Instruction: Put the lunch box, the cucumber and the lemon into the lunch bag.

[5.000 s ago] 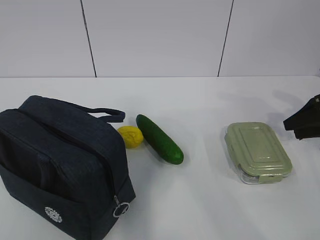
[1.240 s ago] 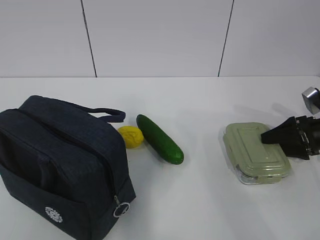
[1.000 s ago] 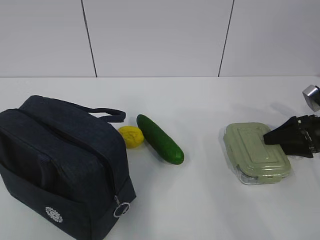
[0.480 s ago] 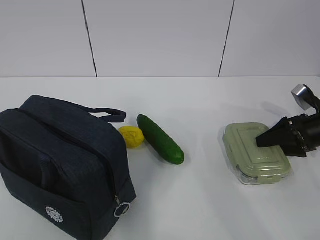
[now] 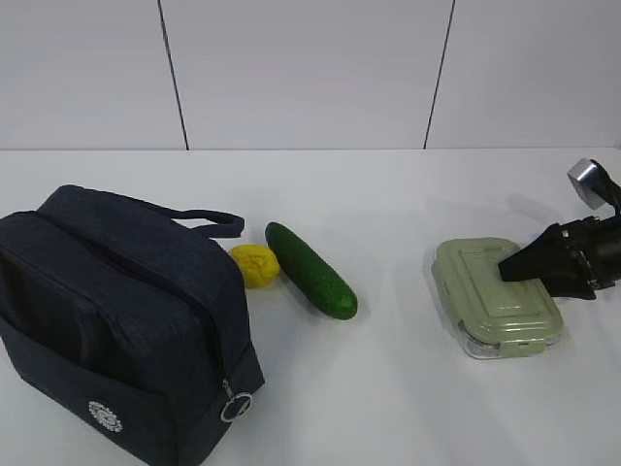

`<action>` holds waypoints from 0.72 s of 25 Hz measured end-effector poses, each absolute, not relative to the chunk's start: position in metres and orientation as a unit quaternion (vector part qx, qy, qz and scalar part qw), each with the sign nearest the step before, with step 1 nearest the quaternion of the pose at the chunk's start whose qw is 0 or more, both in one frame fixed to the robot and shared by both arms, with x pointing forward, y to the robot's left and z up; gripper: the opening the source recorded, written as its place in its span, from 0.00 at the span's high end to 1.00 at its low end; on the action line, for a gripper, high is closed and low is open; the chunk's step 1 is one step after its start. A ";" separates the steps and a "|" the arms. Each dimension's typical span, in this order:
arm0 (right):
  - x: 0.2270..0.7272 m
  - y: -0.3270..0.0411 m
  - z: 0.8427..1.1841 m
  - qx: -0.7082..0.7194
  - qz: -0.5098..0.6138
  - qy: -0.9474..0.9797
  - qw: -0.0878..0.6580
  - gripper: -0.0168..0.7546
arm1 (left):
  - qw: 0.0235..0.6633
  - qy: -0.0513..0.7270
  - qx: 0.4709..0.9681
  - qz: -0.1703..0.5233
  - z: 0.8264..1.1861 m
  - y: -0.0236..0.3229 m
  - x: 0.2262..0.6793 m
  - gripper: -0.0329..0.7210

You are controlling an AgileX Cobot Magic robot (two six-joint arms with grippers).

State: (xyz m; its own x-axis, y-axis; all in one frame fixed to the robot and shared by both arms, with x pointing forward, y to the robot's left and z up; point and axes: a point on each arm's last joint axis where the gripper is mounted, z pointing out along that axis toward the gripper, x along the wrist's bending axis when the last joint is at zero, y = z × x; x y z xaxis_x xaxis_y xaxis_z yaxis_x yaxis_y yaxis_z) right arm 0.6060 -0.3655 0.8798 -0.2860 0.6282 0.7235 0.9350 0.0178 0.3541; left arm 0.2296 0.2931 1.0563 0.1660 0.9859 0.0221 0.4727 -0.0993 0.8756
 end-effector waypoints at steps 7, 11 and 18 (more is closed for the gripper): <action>0.606 -0.363 0.880 -0.568 -0.409 -0.688 0.190 0.35 | 0.382 0.552 0.661 0.336 1.056 0.293 0.230 0.38; 0.606 -0.363 0.880 -0.569 -0.410 -0.687 0.191 0.36 | 0.382 0.552 0.661 0.336 1.056 0.293 0.230 0.38; 0.606 -0.363 0.880 -0.569 -0.410 -0.686 0.193 0.44 | 0.382 0.552 0.661 0.336 1.056 0.293 0.230 0.38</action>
